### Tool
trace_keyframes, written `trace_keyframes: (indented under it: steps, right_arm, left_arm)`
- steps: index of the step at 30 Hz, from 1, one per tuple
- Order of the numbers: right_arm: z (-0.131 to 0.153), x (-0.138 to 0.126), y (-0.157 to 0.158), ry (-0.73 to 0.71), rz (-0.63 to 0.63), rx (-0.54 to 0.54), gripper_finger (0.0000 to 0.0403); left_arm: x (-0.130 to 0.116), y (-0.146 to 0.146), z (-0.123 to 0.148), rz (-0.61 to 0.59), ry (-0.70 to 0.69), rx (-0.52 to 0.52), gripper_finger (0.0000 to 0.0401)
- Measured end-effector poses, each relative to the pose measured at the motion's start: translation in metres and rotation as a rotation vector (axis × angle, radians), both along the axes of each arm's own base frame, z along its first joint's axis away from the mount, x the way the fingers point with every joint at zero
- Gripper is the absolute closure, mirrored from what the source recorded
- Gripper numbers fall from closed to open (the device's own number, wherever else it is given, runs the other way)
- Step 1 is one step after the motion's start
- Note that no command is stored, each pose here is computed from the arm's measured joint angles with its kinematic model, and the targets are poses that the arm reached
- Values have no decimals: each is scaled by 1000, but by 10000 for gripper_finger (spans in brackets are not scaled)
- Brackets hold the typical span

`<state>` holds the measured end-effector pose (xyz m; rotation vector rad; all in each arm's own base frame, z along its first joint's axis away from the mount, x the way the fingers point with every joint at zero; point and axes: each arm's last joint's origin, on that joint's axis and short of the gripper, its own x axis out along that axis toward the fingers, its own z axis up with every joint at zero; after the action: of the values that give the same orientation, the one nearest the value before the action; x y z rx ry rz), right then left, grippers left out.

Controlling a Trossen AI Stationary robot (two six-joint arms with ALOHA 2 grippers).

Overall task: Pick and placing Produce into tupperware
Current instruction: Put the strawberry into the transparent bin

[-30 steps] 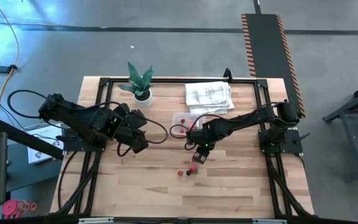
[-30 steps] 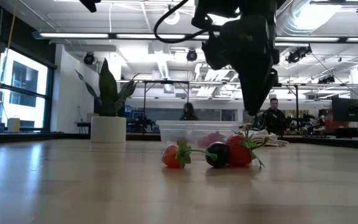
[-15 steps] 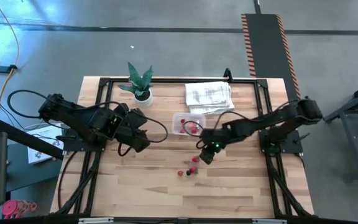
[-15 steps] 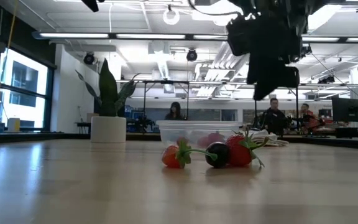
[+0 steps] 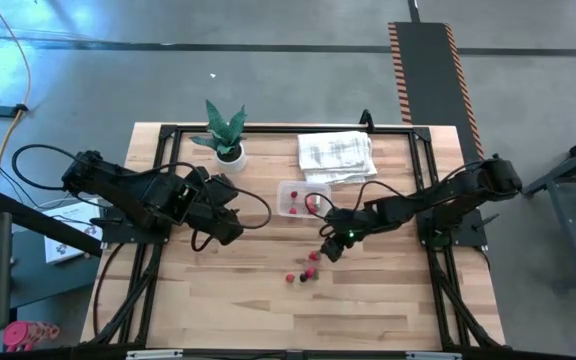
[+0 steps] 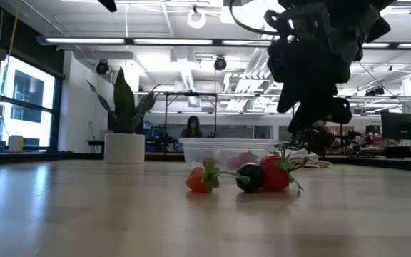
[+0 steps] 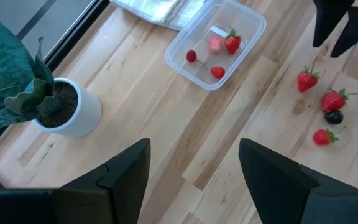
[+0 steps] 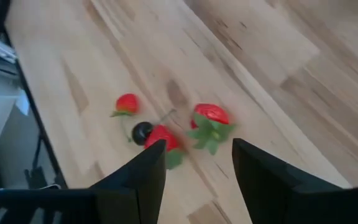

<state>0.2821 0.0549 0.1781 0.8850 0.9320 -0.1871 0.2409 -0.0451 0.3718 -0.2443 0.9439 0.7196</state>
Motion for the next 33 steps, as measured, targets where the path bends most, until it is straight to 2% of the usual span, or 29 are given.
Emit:
trace_keyframes:
  steps: [14,33]
  right_arm:
    - [-22,9,9,38,-23,3,229]
    - [-37,15,10,57,-45,-14,233]
  left_arm:
    - [0,0,0,0,0,1,167]
    - [0,0,0,-1,2,8,167]
